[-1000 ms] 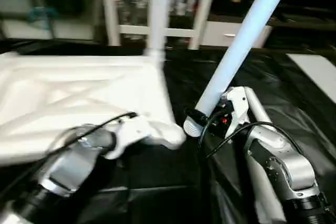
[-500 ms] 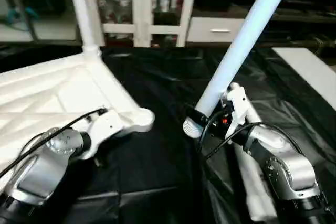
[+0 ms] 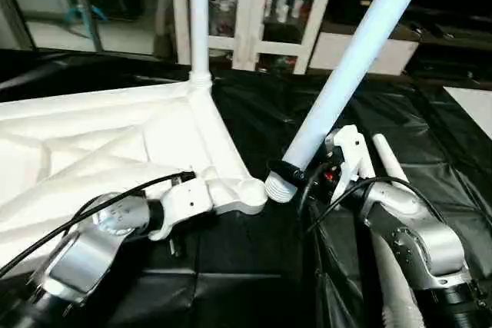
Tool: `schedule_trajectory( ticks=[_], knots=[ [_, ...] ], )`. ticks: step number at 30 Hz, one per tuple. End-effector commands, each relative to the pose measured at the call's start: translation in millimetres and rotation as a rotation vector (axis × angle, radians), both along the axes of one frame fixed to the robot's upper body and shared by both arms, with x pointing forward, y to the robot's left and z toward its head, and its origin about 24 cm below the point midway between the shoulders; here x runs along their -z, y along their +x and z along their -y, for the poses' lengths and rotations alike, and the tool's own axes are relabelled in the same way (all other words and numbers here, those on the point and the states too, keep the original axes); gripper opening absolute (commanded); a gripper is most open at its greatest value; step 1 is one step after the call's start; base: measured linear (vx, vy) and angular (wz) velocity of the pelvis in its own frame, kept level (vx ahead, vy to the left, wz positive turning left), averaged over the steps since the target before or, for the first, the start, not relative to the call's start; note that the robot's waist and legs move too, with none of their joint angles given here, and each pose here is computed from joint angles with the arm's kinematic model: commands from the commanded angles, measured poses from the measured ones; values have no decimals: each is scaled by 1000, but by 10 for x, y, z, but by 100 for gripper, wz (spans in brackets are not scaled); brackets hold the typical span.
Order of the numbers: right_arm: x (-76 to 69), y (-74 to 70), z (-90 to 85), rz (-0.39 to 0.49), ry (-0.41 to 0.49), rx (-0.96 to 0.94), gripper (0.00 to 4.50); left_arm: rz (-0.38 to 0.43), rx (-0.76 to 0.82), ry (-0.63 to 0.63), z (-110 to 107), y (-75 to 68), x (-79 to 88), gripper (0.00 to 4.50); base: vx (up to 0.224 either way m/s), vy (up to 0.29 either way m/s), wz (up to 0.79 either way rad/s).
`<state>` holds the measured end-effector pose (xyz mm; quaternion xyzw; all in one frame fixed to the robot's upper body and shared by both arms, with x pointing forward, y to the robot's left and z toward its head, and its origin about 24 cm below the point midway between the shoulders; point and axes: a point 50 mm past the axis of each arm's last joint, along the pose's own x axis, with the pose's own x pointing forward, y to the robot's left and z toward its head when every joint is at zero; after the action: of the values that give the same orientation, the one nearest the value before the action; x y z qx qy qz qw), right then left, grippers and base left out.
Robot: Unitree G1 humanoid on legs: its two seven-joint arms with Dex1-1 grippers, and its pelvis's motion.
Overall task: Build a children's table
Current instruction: Insert table leg to table base
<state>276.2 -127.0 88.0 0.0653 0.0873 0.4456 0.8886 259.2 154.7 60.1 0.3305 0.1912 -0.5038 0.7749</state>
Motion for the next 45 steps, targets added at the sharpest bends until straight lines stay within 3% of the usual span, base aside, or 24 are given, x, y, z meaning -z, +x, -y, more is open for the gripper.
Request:
schedule_trajectory(
  ticks=[1, 2, 5, 8, 13, 21, 23, 30, 40, 45],
  knots=[
    [-61, -2, 25, 19, -5, -20, 186, -26, 102, -29, 159, -57, 55, 3, 0, 0, 0],
    [-64, 5, 23, 20, -11, -34, 186, -40, 130, -44, 188, -36, 40, 3, 0, 0, 0],
    [-74, 36, 32, 23, -16, -38, 186, -56, 125, -96, 221, 57, -9, 66, 0, 0, 0],
    [-96, 58, 39, 28, -17, -41, 186, -23, 132, -90, 218, 137, -50, 76, 0, 0, 0],
    [-120, 65, 50, 32, -16, -47, 186, -55, 171, -105, 229, 191, -80, 76, 0, 0, 0],
    [-138, 62, 78, 38, -30, -56, 186, -69, 206, 11, 94, 288, -53, 76, 0, 0, 0],
    [-142, 63, 81, 39, -31, -56, 186, -82, 202, 15, 65, 290, -70, 76, 0, 0, 0],
    [-142, 48, 68, 37, -33, -72, 186, -102, 187, 53, -58, 253, -75, 139, 0, 0, 0],
    [-140, 73, 21, 35, -27, -89, 186, -119, 144, 72, -135, 172, -19, 139, 0, 0, 0],
    [-141, 87, -2, 35, -24, -93, 186, -92, 140, 55, -74, 191, 4, 101, 0, 0, 0]
  ],
)
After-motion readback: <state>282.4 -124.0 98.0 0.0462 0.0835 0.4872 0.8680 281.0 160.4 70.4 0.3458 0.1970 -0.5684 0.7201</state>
